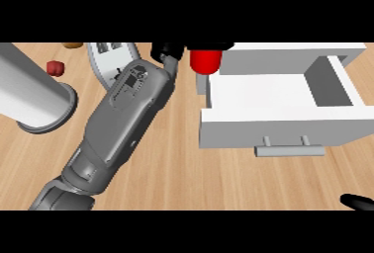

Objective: Pick up the can, place it into the drawer and close the drawer

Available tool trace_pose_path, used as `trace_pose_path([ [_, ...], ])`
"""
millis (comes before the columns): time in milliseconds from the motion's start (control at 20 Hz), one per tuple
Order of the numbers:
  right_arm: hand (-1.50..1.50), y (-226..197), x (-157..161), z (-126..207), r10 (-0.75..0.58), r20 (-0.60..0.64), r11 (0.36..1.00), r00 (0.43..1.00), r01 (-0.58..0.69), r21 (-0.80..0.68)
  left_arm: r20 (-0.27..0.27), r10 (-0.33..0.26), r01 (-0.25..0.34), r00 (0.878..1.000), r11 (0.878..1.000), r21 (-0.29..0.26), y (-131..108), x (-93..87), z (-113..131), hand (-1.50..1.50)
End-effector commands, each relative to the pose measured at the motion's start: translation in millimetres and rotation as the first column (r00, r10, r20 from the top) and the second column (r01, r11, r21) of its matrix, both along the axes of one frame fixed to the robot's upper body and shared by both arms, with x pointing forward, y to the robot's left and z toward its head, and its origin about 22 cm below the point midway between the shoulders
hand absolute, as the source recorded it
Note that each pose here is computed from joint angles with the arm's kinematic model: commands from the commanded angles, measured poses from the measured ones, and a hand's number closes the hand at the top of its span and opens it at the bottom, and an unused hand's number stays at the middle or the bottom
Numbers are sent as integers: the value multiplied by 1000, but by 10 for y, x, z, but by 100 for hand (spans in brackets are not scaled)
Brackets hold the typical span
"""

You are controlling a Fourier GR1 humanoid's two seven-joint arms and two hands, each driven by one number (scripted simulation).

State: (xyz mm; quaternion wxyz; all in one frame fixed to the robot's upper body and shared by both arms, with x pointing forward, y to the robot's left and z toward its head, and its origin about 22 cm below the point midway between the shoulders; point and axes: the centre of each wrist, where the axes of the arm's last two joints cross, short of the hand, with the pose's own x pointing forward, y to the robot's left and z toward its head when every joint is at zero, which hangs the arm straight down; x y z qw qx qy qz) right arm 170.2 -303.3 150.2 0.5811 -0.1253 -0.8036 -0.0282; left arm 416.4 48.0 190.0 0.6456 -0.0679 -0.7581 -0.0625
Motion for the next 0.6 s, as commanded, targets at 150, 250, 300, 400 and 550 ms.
trace_pose_path([
  [150,-150,76,-27,-1,25,4,1000,1000,-25,5,-14,14,-13,1000,999,50,-357,83,356,150],
  [250,-150,111,-59,-40,17,17,1000,1000,-17,-7,-41,16,-14,999,999,48,-363,122,498,150],
  [300,-150,37,91,143,21,23,1000,1000,-20,-20,-38,19,-16,999,997,70,-494,52,550,150],
  [400,-150,167,-5,163,8,19,1000,1000,-8,-6,-29,6,-4,1000,997,73,-504,40,434,150],
  [550,-150,58,117,157,18,32,1000,999,-18,-4,-28,4,-1,1000,994,112,-553,125,579,150],
])
